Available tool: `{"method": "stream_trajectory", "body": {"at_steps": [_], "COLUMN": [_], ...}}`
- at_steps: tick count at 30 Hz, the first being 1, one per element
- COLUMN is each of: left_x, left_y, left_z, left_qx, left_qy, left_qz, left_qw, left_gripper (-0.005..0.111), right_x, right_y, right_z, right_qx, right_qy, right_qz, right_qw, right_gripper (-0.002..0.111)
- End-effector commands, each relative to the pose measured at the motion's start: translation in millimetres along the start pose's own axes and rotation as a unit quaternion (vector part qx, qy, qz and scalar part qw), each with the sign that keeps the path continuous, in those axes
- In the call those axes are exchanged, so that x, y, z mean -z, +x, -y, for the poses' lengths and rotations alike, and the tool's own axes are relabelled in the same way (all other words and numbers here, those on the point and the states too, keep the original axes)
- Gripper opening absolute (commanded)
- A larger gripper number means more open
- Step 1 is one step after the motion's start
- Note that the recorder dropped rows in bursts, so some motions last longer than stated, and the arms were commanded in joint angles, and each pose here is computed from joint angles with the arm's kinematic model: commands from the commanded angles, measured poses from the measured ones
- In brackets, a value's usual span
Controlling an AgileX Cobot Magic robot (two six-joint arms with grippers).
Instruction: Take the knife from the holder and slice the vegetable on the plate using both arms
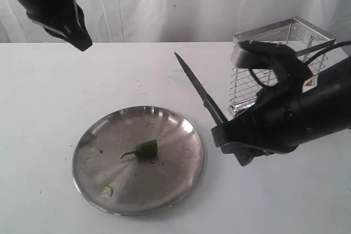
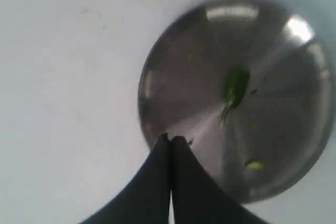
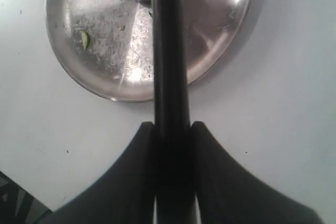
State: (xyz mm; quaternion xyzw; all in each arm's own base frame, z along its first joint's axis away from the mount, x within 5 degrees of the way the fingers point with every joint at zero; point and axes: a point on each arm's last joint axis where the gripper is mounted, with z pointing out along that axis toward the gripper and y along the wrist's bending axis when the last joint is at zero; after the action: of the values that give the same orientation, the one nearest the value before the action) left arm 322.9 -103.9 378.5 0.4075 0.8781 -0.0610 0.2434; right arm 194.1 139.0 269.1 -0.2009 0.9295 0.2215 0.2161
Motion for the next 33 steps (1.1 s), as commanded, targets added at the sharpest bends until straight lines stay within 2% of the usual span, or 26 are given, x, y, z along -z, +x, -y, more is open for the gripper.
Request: {"method": "stream_trajectory", "body": {"at_steps": [1,4,6,8,9,10,12,14,16,17,18,20,24,29,33], "left_x": [4.3,-15.2,-34.1,-44.9,-48.2,-50.8,-57.1,-75.0,-100.6,-110.5,-120.9,-133.6,-141.6,-158.3,-175.9], "left_y": [13.1,27.9,35.0,36.5,36.5,37.6,42.4,54.4,68.5,73.0,77.1,80.5,79.9,78.2,76.7], "left_z": [-21.5,-29.3,-24.2,-14.4,-9.4,-5.7,-2.8,-0.4,-0.7,-2.3,-3.7,-4.3,-3.3,5.5,17.6], "left_qx": [0.056,0.093,0.092,0.055,0.057,0.047,0.044,0.040,0.066,0.088,0.114,0.130,0.127,0.127,0.098], "left_qy": [0.117,0.141,0.163,0.197,0.217,0.223,0.211,0.192,0.182,0.179,0.184,0.204,0.239,0.248,0.262], "left_qz": [0.130,0.171,0.206,0.283,0.334,0.385,0.454,0.461,0.432,0.426,0.422,0.414,0.423,0.402,0.394], "left_qw": [0.983,0.971,0.960,0.937,0.916,0.894,0.865,0.866,0.881,0.882,0.880,0.878,0.865,0.872,0.876], "left_gripper": [0.000,0.000,0.000,0.000,0.000,0.000,0.000,0.000,0.000,0.000,0.000,0.000,0.000,0.000,0.000], "right_x": [-24.3,-49.5,-65.7,-75.3,-76.9,-78.4,-79.2,-79.8,-81.2,-81.8,-83.4,-87.3,-94.8,-100.6,-107.9], "right_y": [4.4,7.5,8.2,8.3,7.5,7.9,8.8,9.9,10.3,10.4,10.9,12.7,14.8,9.3,9.6], "right_z": [-23.6,-39.7,-41.9,-43.2,-44.9,-48.0,-52.1,-53.0,-53.4,-53.6,-53.3,-52.0,-54.4,-60.5,-57.8], "right_qx": [0.001,0.022,0.017,-0.001,-0.001,0.001,0.008,0.005,-0.001,-0.002,-0.003,-0.003,0.013,0.018,0.015], "right_qy": [0.024,0.043,0.078,0.107,0.110,0.108,0.103,0.104,0.101,0.100,0.101,0.108,0.098,0.079,0.092], "right_qz": [-0.018,-0.053,-0.067,-0.063,-0.058,-0.057,-0.057,-0.060,-0.062,-0.062,-0.065,-0.079,-0.106,-0.111,-0.115], "right_qw": [1.000,0.997,0.995,0.992,0.992,0.993,0.993,0.993,0.993,0.993,0.993,0.991,0.989,0.991,0.989], "right_gripper": [0.000,0.000,0.000,0.000,0.000,0.000,0.000,0.000,0.000,0.000,0.000,0.000,0.000,0.000,0.000]}}
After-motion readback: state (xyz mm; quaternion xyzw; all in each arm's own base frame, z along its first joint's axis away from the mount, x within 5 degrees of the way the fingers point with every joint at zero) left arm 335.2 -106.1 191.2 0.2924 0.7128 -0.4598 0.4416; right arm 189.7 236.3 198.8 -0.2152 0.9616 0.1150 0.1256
